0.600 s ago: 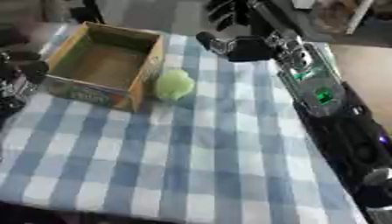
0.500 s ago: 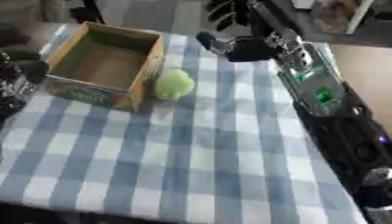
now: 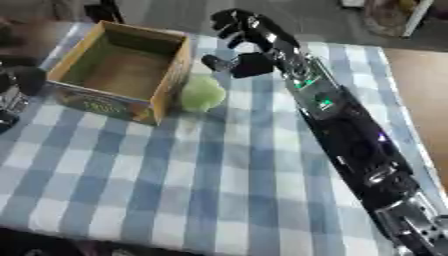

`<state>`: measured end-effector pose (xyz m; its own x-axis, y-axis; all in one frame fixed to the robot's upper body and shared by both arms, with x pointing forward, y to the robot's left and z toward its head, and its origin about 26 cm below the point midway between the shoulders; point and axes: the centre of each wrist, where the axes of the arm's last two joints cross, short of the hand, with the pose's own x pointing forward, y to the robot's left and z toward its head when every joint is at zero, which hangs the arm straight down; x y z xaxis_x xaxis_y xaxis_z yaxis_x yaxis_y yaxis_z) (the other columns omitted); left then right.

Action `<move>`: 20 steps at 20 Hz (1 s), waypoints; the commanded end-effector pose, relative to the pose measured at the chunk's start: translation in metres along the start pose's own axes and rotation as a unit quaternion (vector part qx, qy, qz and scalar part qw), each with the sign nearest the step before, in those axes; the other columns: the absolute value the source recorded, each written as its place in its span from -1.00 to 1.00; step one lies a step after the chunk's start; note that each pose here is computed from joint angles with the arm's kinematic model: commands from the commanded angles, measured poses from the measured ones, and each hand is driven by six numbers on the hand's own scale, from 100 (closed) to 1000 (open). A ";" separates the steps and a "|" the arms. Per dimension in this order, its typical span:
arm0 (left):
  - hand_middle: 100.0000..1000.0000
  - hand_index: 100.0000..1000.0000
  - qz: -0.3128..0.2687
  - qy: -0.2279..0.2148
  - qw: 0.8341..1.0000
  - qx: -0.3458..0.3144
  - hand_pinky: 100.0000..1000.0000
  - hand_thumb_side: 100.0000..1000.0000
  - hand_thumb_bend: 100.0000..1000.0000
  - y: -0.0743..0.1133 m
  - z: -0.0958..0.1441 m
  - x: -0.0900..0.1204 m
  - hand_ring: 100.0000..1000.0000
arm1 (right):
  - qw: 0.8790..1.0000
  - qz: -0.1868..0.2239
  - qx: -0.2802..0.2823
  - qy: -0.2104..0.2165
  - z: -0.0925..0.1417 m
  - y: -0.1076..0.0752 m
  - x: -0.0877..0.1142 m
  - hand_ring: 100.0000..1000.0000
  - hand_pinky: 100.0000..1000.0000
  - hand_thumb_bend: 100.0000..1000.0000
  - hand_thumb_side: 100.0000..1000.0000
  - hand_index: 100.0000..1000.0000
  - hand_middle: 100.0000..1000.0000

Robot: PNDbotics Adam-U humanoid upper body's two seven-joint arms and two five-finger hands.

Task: Pick up objects on the table and place them in the box.

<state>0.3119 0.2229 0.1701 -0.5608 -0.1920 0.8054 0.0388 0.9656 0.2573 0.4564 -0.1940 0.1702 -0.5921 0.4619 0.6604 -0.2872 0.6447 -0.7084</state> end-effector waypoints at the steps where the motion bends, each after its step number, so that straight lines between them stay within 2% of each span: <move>1: 0.37 0.59 0.006 -0.020 1.000 -0.006 -0.04 -0.37 0.30 -0.001 -0.004 0.010 0.24 | 0.999 0.036 0.008 0.002 -0.009 -0.005 -0.001 0.71 0.57 -0.16 -0.55 0.75 0.59; 8: 0.37 0.59 0.009 -0.024 1.000 -0.012 -0.04 -0.37 0.30 -0.004 -0.005 0.012 0.23 | 0.992 0.107 0.043 0.049 -0.015 0.013 -0.020 0.76 0.66 -0.14 -0.50 0.80 0.66; 12: 0.37 0.59 0.010 -0.024 1.000 -0.015 -0.04 -0.37 0.31 -0.004 -0.006 0.012 0.23 | 0.986 0.146 0.042 0.072 -0.015 0.019 -0.029 0.78 0.70 -0.15 -0.50 0.81 0.68; 20: 0.37 0.59 0.011 -0.023 1.000 -0.015 -0.05 -0.37 0.31 -0.004 -0.006 0.012 0.23 | 0.979 0.174 0.037 0.102 -0.010 0.024 -0.044 0.78 0.72 -0.13 -0.46 0.81 0.68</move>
<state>0.3116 0.2171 0.1727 -0.5707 -0.1725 0.8028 0.0690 0.9642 0.2562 0.4786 -0.1918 0.1133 -0.4928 0.7562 0.4303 -0.1890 0.3897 -0.9013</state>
